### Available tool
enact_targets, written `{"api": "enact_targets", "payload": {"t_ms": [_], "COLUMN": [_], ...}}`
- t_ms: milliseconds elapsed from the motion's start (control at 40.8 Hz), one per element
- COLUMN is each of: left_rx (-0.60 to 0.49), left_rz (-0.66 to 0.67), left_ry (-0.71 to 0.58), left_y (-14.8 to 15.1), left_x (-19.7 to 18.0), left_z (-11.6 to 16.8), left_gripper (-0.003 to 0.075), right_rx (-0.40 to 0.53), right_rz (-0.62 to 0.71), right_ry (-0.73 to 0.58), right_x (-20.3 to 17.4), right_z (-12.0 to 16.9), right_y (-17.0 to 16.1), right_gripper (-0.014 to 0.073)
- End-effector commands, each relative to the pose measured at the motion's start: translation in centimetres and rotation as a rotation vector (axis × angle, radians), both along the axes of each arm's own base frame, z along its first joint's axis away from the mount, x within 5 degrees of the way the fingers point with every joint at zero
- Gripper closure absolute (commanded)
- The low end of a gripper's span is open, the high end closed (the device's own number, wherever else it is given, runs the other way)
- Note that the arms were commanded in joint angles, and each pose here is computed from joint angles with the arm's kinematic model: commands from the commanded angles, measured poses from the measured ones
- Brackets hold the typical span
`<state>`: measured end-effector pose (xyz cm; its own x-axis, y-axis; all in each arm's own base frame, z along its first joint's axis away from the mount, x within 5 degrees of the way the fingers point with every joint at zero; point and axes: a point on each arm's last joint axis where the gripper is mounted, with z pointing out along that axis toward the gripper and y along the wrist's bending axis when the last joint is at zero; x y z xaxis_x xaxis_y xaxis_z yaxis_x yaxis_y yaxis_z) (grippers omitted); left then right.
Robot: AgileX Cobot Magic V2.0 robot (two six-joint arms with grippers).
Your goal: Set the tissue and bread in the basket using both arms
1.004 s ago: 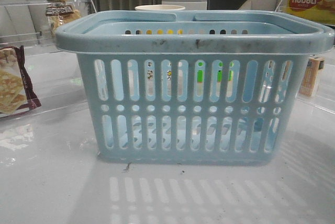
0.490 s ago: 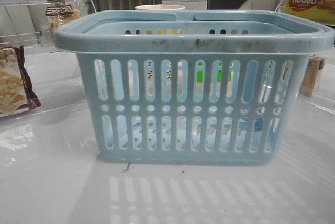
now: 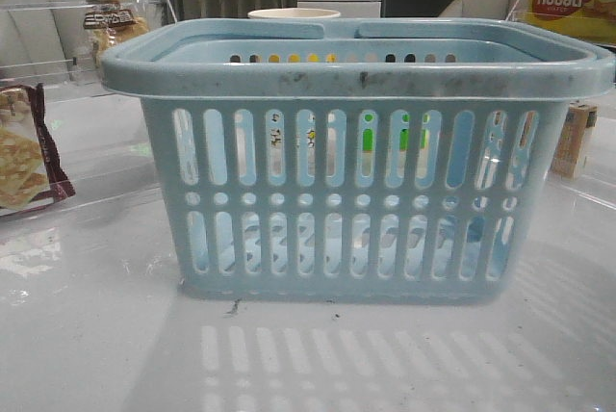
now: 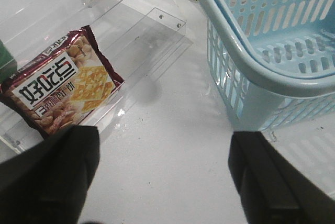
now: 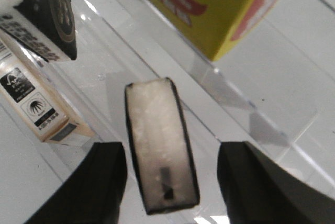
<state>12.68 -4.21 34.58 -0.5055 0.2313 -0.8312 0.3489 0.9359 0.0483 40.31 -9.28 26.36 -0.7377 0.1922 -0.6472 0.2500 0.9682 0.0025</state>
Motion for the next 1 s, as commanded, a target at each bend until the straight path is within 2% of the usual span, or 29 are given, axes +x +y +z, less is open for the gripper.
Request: {"api": "enact_targets", "payload": {"t_ms": [0,147,269,465,710,833,980], "left_rx": [-0.041,-0.041,-0.041,-0.041,-0.041,-0.041,-0.041], "left_rz": [-0.006,-0.006,-0.006,-0.006,-0.006,-0.006,-0.006], "left_ry": [-0.097,-0.097,-0.097,-0.097,-0.097,-0.097,-0.097], "left_y": [-0.2,-0.2,-0.2,-0.2,-0.2,-0.2,-0.2], "left_x": [0.3,0.3,0.3,0.3,0.3,0.3,0.3], "left_z": [1.6,1.6,1.6,1.6,1.6,1.6,1.6], "left_gripper": [0.016,0.016,0.016,0.016,0.016,0.016,0.016], "right_rx": [-0.048,-0.049,-0.054,-0.061,-0.047,-0.03,-0.02], "right_rz": [0.0,0.0,0.008,0.047,0.21,0.338,0.536], "right_ry": [-0.152,-0.159,-0.19,-0.287,-0.378,-0.393,-0.347], "right_x": [0.2,0.0,-0.9,-3.7,-8.2,-9.8,-11.1], "right_z": [3.5,3.9,5.7,10.6,16.0,17.0,16.6], "right_y": [-0.4,-0.3,0.3,2.6,8.8,12.7,18.0], "right_gripper": [0.0157,0.0362,0.0435,0.0435,0.0435,0.0435,0.0435]}}
